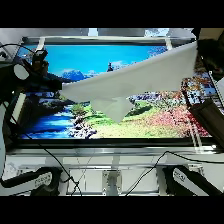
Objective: Fold the shirts.
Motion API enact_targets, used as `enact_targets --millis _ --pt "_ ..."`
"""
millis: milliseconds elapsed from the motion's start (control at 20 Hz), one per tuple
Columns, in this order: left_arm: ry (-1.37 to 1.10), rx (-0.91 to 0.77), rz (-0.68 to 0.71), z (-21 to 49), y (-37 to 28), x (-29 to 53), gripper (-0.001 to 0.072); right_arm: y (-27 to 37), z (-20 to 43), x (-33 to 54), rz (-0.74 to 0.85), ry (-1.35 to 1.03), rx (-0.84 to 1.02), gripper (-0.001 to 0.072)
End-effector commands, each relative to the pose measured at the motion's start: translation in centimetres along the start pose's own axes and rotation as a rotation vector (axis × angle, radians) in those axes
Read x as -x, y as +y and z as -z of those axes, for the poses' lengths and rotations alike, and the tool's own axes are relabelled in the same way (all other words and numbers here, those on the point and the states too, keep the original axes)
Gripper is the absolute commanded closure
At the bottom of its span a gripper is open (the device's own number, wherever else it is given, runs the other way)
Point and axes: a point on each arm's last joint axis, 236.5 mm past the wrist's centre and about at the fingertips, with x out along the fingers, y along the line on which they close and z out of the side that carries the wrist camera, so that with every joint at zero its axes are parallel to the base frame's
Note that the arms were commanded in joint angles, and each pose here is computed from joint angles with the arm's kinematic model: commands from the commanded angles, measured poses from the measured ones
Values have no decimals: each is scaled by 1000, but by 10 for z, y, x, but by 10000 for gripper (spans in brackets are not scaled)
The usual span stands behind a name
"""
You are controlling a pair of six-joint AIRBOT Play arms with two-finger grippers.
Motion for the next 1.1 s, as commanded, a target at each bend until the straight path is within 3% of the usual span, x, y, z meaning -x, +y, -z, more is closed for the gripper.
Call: enact_targets --millis 0,250,450,800,1050 --pt "-42 -27 -10 -19 -3 41 694 6 -57 45 94 -83 179 689" --pt "-515 -145 -107 -122 -18 227 695 30 -84 105 135 -107 326 689" --pt "-803 -211 -199 -133 -35 367 695 43 -108 162 198 -192 389 689" --pt "-808 -224 -128 -55 -76 429 695 85 -64 264 172 -78 429 689" --pt "-814 -225 -74 -40 -92 436 695 103 -12 300 122 70 282 689"
